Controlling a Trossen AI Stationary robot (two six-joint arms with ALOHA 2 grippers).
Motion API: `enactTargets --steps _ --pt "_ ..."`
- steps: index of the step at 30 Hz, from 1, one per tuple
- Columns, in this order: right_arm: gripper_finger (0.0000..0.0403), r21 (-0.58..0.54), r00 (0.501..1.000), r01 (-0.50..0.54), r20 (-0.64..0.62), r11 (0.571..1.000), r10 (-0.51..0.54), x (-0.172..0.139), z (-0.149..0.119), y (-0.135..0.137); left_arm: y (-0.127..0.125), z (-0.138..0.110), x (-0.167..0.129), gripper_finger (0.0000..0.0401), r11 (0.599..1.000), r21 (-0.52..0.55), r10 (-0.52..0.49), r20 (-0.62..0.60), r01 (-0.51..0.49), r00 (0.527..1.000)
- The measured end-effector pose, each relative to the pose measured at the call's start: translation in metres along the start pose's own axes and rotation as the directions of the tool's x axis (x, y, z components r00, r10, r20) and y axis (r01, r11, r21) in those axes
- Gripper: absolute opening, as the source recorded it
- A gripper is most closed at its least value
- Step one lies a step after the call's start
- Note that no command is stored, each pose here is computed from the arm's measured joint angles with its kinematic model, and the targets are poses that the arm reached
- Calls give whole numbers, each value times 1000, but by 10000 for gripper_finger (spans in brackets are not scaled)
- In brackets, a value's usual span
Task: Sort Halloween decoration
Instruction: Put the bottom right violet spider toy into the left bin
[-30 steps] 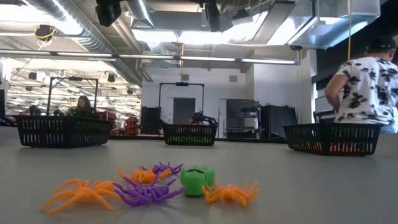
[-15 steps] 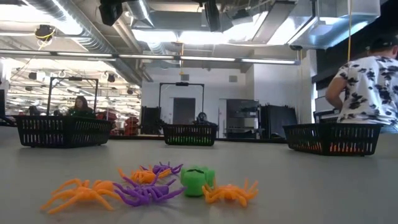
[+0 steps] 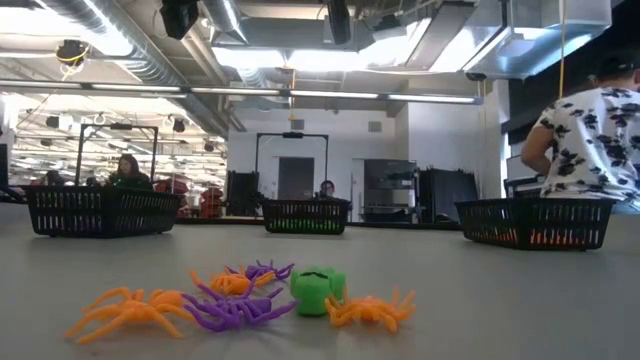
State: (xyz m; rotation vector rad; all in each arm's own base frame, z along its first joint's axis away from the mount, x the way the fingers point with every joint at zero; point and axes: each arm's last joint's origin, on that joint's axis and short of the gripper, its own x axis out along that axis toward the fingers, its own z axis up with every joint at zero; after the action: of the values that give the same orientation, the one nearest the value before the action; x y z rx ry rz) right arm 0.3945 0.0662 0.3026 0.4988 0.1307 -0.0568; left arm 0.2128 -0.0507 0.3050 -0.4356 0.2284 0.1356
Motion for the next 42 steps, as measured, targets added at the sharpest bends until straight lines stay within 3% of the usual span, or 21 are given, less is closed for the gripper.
enactTargets --steps 14,27,30,38,42 --pt "12 -1 1000 3 -2 1000 -3 0 0 0 -1 -1 0 7 998 19 -51 -30 52 998" --pt "15 0 1000 16 7 1000 -16 0 0 -1 0 -2 0 0 1000 25 -16 -27 17 1000" --pt "34 0 1000 16 7 1000 -16 0 0 -1 1 -2 0 0 1000 27 -11 -33 11 999" --pt "144 19 1000 26 13 999 -26 0 1 -3 1 -3 0 0 1000 28 -6 -34 6 999" --pt "176 20 1000 24 11 1000 -24 1 2 -4 1 -3 0 0 1000 31 -1 -40 2 999"
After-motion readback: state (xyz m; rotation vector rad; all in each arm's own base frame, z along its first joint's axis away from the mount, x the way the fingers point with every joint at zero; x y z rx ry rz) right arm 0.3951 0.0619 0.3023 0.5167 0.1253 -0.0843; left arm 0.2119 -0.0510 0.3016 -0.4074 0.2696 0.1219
